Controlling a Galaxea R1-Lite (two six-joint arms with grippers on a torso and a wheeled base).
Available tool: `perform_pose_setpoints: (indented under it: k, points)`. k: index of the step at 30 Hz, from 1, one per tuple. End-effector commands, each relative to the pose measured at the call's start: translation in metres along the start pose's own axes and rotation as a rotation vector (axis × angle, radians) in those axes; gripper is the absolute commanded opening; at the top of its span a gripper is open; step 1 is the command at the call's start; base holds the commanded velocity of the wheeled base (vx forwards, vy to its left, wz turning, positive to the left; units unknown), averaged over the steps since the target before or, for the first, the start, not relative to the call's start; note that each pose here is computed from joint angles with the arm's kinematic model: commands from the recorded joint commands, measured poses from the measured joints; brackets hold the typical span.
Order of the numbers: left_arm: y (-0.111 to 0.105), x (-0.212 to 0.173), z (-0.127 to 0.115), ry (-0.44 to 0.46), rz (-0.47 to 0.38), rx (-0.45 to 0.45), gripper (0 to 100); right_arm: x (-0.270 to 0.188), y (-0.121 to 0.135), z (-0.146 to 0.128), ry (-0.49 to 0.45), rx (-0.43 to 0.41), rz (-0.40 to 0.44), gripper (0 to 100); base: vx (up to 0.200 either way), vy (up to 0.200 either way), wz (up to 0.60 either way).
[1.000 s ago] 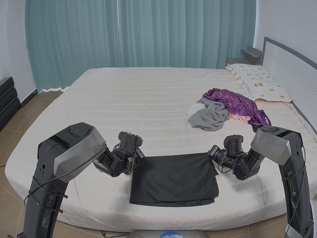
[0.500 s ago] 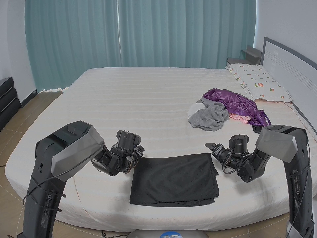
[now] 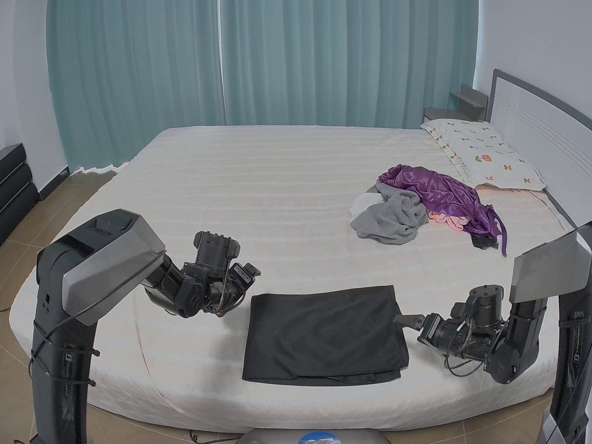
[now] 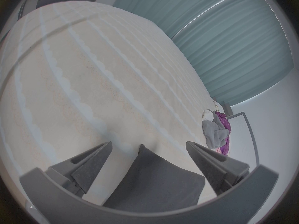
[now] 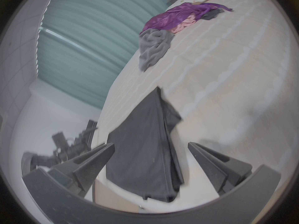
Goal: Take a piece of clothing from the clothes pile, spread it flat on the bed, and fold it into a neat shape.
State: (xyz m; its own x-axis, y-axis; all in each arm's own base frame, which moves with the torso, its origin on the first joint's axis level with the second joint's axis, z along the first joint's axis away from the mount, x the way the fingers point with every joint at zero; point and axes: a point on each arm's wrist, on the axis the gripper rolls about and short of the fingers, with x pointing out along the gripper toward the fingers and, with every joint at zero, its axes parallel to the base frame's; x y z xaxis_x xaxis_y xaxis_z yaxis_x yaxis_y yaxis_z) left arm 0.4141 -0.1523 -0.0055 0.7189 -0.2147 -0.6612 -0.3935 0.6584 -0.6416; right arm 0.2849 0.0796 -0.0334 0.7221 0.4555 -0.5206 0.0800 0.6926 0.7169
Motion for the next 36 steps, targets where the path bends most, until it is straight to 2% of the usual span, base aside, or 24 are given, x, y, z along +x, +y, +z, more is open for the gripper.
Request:
perform_pose_setpoints:
  k: [1,5,16,21,22,36]
  points:
    - [0.0,-0.018,0.014,0.019,-0.026,-0.039,100,-0.031,-0.005,-0.027,0.129,-0.117,0.028,100,0.0,0.0,0.0]
    - [-0.001,-0.017,0.013,0.018,-0.026,-0.037,100,-0.027,-0.012,-0.036,0.157,-0.184,0.02,100,0.0,0.0,0.0]
    - [-0.002,-0.017,0.013,0.016,-0.029,-0.036,100,-0.009,-0.014,-0.042,0.16,-0.207,0.017,100,0.0,0.0,0.0]
    - [-0.002,-0.017,0.013,0.014,-0.029,-0.034,100,0.0,-0.015,-0.04,0.132,-0.216,0.009,100,0.0,0.0,0.0]
    - [-0.002,-0.017,0.013,0.014,-0.029,-0.034,100,0.0,-0.015,-0.04,0.128,-0.217,0.006,0,0.0,0.0,0.0]
    - [-0.002,-0.017,0.013,0.014,-0.029,-0.034,100,-0.013,-0.013,-0.039,0.124,-0.209,-0.014,0,0.0,0.0,0.0]
